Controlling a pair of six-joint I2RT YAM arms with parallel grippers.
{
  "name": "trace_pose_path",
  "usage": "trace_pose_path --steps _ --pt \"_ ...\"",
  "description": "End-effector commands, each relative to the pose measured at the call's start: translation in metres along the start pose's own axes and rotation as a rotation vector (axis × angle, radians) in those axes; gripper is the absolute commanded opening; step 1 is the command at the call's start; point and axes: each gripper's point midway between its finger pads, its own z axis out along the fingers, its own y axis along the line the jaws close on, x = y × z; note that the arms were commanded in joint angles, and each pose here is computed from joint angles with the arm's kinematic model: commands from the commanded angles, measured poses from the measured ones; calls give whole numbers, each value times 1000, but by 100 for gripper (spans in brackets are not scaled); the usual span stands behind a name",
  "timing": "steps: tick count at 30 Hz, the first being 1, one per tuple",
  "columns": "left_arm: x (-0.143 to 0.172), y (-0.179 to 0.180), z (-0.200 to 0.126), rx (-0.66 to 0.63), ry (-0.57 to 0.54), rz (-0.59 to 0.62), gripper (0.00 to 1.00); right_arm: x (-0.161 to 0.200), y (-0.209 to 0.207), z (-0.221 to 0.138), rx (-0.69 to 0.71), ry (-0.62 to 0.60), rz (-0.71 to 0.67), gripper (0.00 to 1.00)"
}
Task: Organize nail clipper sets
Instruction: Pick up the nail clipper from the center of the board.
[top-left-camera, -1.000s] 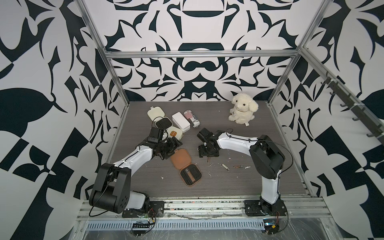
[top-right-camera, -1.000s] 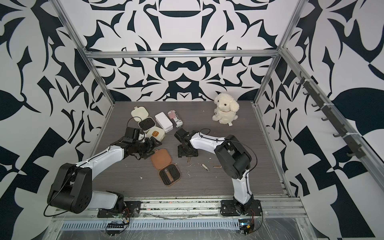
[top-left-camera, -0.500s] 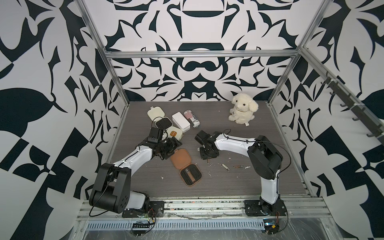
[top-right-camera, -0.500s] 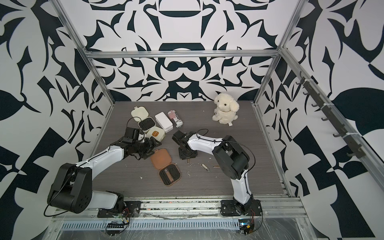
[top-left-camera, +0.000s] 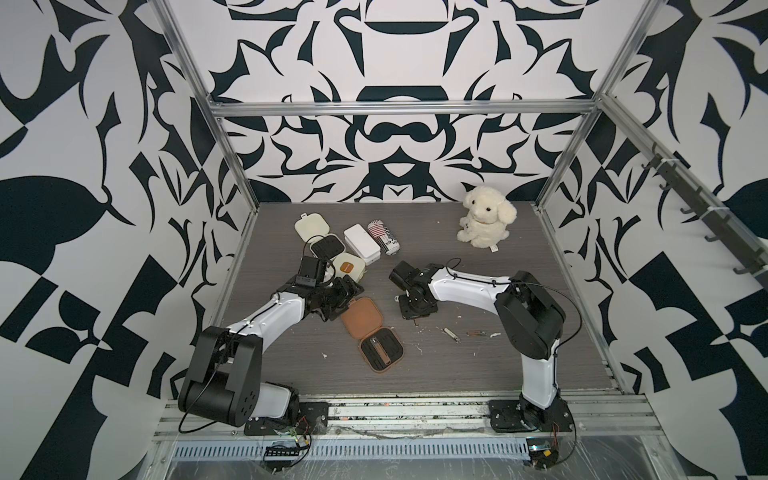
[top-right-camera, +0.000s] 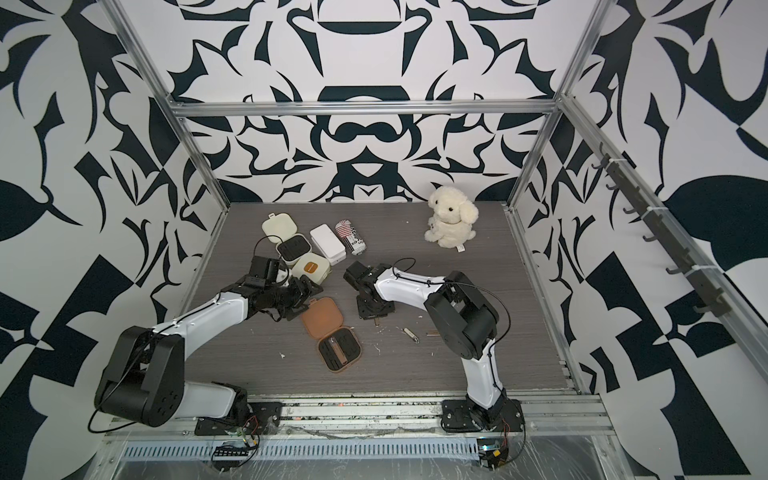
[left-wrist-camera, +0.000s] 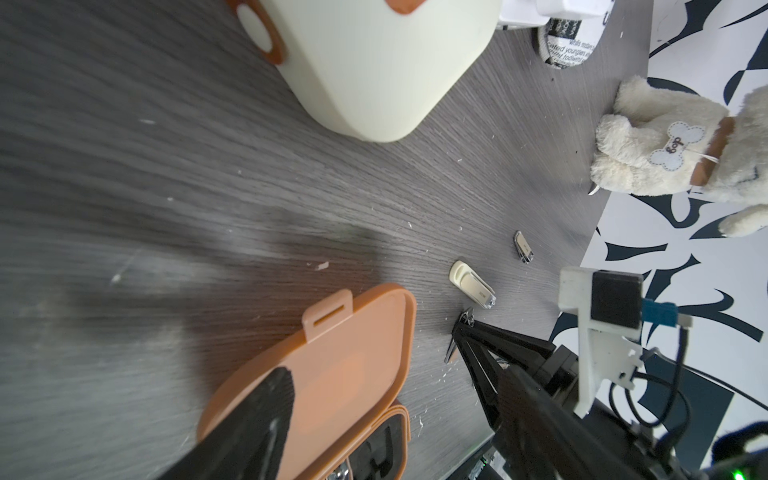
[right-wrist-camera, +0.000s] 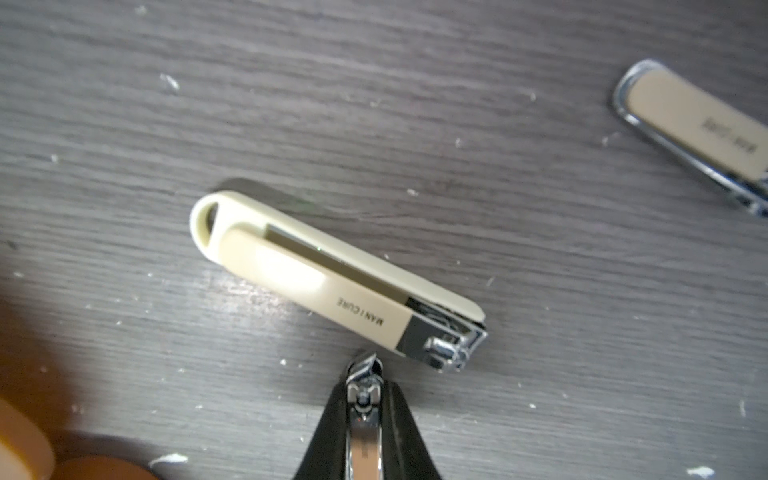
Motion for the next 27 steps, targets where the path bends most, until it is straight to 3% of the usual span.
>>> trace_pose_path --steps 1,11,27 --pt "3 4 0 -2 12 0 82 3 -7 6 54 25 -20 23" --pt "4 6 2 -4 16 -2 82 1 -5 12 50 36 -15 26" --pt "4 5 3 0 26 -2 82 -1 -5 17 12 42 5 19"
